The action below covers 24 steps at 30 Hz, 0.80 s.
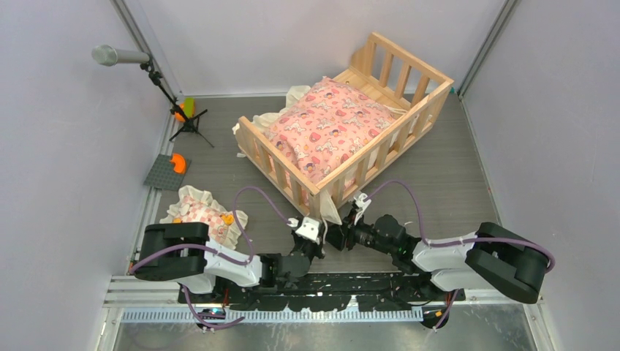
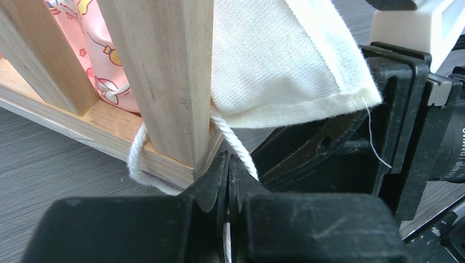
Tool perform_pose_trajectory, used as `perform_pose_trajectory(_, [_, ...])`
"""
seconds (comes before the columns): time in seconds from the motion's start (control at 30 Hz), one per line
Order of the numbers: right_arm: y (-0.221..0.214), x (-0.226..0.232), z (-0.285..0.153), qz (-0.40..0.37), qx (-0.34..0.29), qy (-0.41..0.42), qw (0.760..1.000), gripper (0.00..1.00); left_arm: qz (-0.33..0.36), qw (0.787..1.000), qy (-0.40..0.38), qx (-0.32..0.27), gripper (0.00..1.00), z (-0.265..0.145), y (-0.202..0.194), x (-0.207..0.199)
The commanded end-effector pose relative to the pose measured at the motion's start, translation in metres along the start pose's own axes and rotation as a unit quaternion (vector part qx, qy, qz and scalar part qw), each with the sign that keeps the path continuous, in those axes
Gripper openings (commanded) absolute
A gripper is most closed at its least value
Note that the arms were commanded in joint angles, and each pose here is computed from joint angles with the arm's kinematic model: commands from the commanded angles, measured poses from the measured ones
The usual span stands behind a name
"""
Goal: Set up the pet bed
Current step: Tie the ropes to the bed frame.
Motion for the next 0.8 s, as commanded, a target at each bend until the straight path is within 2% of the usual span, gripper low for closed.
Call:
perform_pose_trajectory(0.0, [0.033,0.018,0.006,-0.045,-0.071,0.033,0.996,0.43,-0.039,0.999,-0.021,0.000,0.00,0.001,0.009,-0.017])
perform_pose_trajectory(0.37, [0.043,0.026,0.008,-0.066,-0.116,0.057,0.989,0.42,-0.053,0.998,-0.029,0.008,0.00,0.000,0.010,-0.021])
perform_pose_trajectory(0.53, [0.054,0.017,0.002,-0.071,-0.152,0.026,0.986,0.40,-0.052,0.998,-0.027,0.008,0.00,0.000,0.011,-0.020])
perform_pose_trajectory(0.77, [0.060,0.007,-0.001,-0.083,-0.164,-0.008,0.983,0.40,-0.059,0.998,-0.031,0.012,0.00,-0.001,0.012,-0.022])
Point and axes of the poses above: each gripper's point midway between its finger pads, its own z axis out along the fingers, its own x axis along the line the jaws close on, y = z × x, the point moved 1 cm from there along -z, back along the fingers, and after that the axes turned 7 degrees about z, right-handed, at the moved point
